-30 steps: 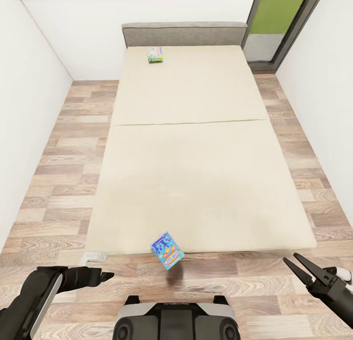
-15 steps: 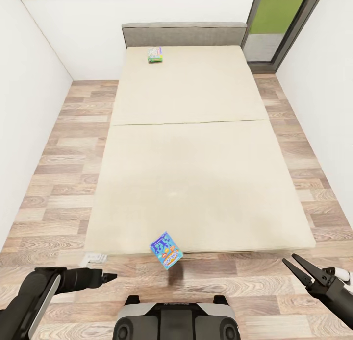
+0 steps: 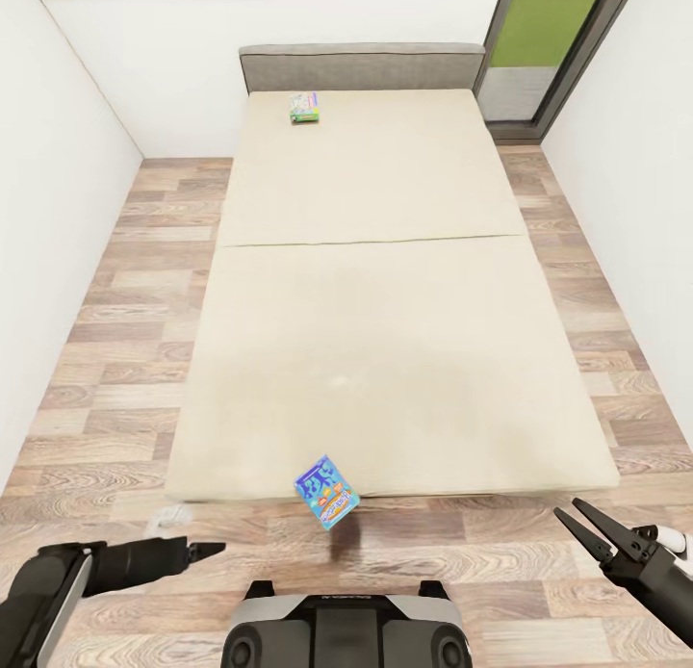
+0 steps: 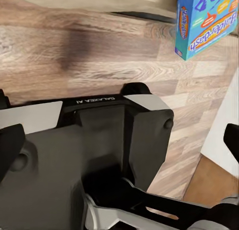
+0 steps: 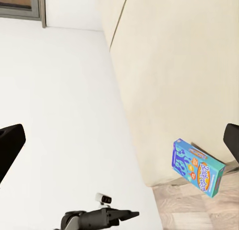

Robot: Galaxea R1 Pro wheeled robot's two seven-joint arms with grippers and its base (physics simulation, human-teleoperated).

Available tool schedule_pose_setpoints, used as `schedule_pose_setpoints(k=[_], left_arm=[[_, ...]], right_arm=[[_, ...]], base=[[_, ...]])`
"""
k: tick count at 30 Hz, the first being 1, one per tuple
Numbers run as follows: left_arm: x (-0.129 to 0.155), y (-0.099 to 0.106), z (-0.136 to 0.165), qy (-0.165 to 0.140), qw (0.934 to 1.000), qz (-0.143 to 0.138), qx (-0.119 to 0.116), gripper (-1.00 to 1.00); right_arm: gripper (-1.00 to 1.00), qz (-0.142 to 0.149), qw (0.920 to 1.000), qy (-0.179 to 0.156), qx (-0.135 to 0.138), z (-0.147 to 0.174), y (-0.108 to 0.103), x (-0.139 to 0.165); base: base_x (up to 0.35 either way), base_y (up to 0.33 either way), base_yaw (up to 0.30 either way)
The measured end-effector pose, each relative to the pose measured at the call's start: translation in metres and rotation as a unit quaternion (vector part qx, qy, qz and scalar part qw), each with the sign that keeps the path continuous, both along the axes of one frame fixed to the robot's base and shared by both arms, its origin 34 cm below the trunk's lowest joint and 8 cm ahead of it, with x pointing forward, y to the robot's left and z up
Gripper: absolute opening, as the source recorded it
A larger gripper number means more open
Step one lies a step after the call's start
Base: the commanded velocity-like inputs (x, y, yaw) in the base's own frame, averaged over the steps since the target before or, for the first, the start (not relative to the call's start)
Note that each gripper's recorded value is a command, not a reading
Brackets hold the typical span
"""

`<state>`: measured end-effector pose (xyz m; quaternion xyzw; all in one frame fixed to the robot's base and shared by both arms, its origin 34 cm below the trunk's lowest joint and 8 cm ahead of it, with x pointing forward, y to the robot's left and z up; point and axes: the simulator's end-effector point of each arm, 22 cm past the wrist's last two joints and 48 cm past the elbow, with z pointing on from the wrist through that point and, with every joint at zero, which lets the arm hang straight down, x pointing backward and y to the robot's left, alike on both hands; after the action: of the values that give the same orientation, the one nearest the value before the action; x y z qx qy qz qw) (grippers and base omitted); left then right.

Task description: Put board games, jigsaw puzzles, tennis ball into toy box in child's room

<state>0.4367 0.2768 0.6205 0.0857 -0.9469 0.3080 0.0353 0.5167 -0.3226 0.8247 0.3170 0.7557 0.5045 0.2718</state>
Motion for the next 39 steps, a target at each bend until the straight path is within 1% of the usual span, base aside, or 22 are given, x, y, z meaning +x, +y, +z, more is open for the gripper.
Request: schedule_pose_setpoints(k=[2,6,13,23,39], left_arm=[[-0.004,0.004,-0.003,0.001,0.9999,0.010,-0.003,1.00],[-0.015,0.008,-0.011,0.012,0.9995,0.027,-0.008,1.00],[-0.017,0.007,-0.024,0.027,0.9983,0.049,-0.017,1.00],[-0.015,0.007,-0.029,0.022,0.9981,0.054,-0.018,1.00],[-0.012,0.002,-0.049,0.023,0.9978,0.058,-0.020,1.00]], right_arm=[[1.00,0.000,1.0000,0.000,0.000,0.000,0.000,0.000],[1.00,0.000,1.0000,0.000,0.000,0.000,0.000,0.000],[1.00,0.000,1.0000,0.000,0.000,0.000,0.000,0.000],[1.00,-0.001,1.0000,0.001,0.001,0.000,0.000,0.000],[1.00,-0.001,1.0000,-0.003,-0.001,-0.017,-0.001,0.004]], base=[[0.000,0.000,0.000],[0.000,0.000,0.000],[0.000,0.000,0.000],[0.000,0.000,0.000],[0.000,0.000,0.000]])
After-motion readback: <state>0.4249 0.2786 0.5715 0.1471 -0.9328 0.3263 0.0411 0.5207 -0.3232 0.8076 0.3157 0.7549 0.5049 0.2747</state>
